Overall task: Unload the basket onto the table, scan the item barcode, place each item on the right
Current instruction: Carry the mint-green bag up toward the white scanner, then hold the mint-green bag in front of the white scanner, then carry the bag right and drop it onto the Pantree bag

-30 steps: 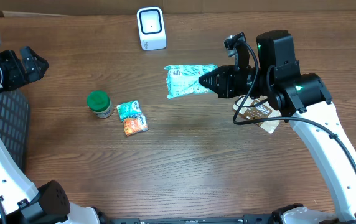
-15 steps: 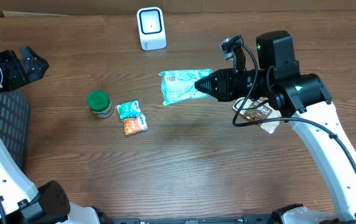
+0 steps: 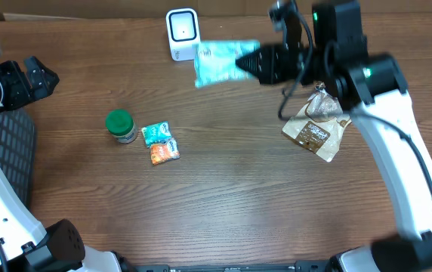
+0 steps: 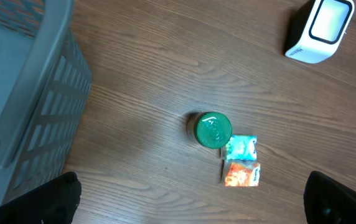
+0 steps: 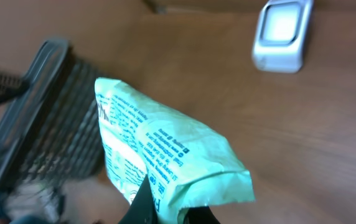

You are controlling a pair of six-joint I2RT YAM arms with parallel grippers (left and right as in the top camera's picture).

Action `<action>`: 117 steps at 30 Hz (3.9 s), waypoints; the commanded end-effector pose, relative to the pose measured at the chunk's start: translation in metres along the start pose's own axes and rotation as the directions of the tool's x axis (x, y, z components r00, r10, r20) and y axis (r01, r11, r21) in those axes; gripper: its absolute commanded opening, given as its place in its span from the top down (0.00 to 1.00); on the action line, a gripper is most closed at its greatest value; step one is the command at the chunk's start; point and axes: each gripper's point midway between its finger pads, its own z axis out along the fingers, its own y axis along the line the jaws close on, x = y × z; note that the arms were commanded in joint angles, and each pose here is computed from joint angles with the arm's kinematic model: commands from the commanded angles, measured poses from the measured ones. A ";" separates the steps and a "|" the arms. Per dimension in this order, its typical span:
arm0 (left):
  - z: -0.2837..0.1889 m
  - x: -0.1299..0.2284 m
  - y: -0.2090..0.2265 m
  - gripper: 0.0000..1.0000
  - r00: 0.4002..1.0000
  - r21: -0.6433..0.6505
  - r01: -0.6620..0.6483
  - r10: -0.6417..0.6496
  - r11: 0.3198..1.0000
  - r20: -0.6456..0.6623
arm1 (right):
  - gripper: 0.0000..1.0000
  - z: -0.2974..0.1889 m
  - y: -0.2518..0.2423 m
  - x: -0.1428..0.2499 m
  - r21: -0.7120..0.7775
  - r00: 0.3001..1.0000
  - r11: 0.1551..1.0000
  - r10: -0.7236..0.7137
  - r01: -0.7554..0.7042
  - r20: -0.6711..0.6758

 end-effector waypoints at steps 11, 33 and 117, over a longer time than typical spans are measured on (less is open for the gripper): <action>0.003 -0.001 0.001 0.00 1.000 -0.002 -0.014 0.014 1.000 -0.006 | 0.96 0.097 -0.083 -0.118 0.805 0.824 0.500 -0.566 0.320 0.024; 0.003 -0.001 0.001 0.00 1.000 -0.002 -0.014 0.014 1.000 -0.006 | 0.96 0.236 -0.120 -0.118 0.646 0.163 -0.264 -0.836 0.716 -0.524; 0.003 -0.001 0.001 0.00 1.000 -0.002 -0.014 0.014 1.000 -0.006 | 0.96 -0.055 -0.188 0.061 0.506 0.906 0.828 0.380 -0.243 -0.187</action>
